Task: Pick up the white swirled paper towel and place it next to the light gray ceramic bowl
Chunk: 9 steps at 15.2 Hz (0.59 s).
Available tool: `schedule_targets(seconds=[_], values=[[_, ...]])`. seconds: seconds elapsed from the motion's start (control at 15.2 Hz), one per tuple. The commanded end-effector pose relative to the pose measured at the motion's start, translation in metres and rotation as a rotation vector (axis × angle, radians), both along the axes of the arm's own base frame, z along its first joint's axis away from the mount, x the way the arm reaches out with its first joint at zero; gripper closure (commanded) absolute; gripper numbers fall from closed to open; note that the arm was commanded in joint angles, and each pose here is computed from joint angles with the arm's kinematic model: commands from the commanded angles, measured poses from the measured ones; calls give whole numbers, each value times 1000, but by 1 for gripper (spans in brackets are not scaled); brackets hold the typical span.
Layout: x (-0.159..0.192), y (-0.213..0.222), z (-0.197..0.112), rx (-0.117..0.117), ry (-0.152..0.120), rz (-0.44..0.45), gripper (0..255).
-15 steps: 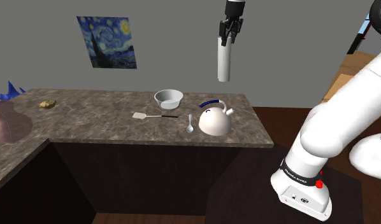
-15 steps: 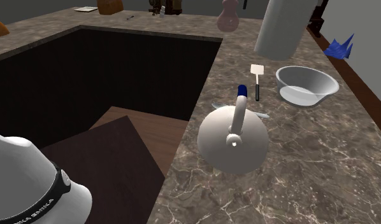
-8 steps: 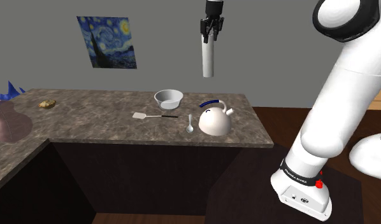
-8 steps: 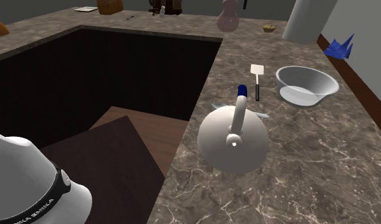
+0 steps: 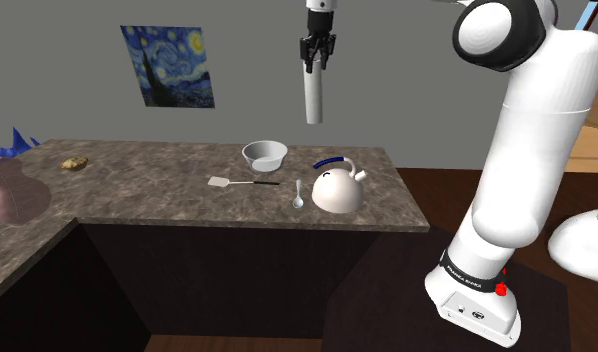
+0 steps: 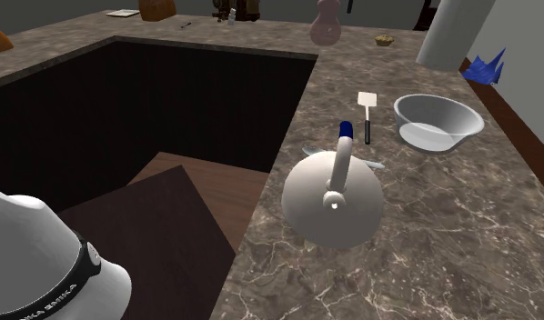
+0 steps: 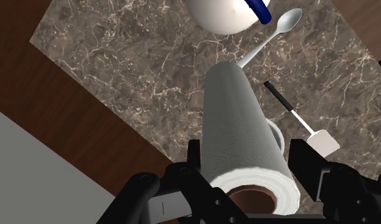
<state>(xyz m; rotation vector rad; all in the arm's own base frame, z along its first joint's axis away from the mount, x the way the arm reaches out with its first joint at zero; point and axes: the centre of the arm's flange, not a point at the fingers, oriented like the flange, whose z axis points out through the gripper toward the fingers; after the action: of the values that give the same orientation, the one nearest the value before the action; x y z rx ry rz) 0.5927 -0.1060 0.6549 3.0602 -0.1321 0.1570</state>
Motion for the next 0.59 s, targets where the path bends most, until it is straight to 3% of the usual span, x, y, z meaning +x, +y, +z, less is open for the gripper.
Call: schedule_targets(seconds=[0.0, 0.53], values=[[0, 1, -10, 0, 0, 0, 255], [0, 1, -53, 0, 0, 0, 255]])
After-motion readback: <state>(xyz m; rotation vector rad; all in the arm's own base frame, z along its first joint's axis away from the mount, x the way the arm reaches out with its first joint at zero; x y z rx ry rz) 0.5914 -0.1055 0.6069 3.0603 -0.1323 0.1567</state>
